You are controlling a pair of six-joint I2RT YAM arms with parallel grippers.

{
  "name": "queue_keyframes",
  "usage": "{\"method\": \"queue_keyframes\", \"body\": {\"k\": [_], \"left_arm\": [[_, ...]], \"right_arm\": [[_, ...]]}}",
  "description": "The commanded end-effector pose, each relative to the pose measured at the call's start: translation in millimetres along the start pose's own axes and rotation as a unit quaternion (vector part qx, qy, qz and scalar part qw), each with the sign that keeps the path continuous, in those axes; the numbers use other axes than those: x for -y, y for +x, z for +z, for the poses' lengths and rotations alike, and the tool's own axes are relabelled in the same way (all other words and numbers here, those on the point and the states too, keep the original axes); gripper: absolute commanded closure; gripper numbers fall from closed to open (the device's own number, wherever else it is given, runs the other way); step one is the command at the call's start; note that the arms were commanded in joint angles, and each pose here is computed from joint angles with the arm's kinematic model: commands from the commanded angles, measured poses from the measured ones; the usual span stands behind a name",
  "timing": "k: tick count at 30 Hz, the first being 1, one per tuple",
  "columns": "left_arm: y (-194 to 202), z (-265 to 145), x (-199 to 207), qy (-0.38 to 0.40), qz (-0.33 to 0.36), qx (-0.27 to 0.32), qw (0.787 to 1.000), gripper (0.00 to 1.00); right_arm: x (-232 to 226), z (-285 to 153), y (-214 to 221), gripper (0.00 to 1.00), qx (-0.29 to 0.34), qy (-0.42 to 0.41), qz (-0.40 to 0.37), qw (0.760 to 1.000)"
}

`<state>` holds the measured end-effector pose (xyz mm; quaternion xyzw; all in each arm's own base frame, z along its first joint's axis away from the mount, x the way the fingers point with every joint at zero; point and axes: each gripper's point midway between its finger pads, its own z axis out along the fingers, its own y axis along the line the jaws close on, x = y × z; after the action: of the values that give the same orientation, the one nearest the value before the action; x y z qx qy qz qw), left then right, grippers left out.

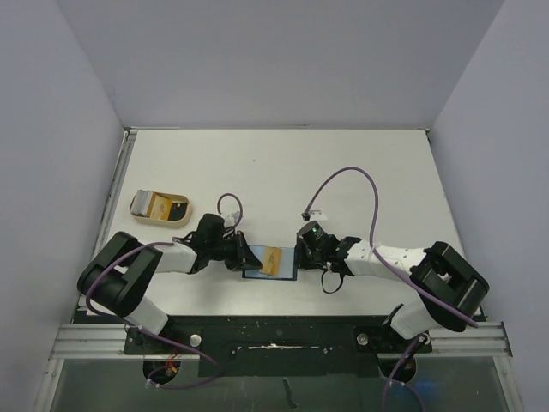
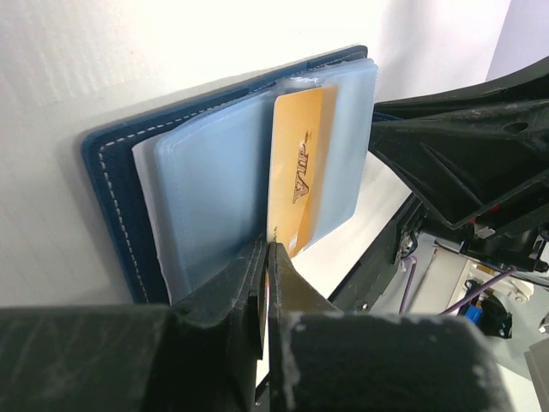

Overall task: Put the credit cards into the card holder
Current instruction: Insert the credit card into the card holder.

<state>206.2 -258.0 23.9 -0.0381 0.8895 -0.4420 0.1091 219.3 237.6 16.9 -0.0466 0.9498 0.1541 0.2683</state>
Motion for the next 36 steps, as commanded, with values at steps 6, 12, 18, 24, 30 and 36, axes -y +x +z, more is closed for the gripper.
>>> {"method": "queue_keyframes", "body": {"k": [6, 12, 18, 24, 30, 36], "left_arm": [[-6, 6, 9, 0.007, 0.006, 0.036, 0.999, 1.00], [-4, 7, 17, 0.015, 0.010, 0.039, 0.999, 0.90], [-20, -9, 27, 0.003, 0.034, 0.088, 0.996, 0.71], [-24, -13, 27, -0.005, 0.038, 0.101, 0.994, 0.67], [-20, -9, 22, -0.007, 0.033, 0.092, 0.995, 0.66], [-16, -2, 17, -0.007, 0.030, 0.081, 0.996, 0.65]], "right_arm": [[-7, 2, -1, 0.76, 0.008, -0.010, 0.006, 1.000], [-8, 2, -1, 0.77, 0.009, -0.011, 0.010, 1.000], [-6, -1, -4, 0.77, 0.016, -0.009, 0.010, 1.000], [-7, -1, -3, 0.78, 0.015, -0.010, 0.009, 1.000], [-8, -2, -3, 0.78, 0.016, -0.012, 0.010, 1.000], [-7, -1, -2, 0.78, 0.016, -0.013, 0.012, 1.000]]}}
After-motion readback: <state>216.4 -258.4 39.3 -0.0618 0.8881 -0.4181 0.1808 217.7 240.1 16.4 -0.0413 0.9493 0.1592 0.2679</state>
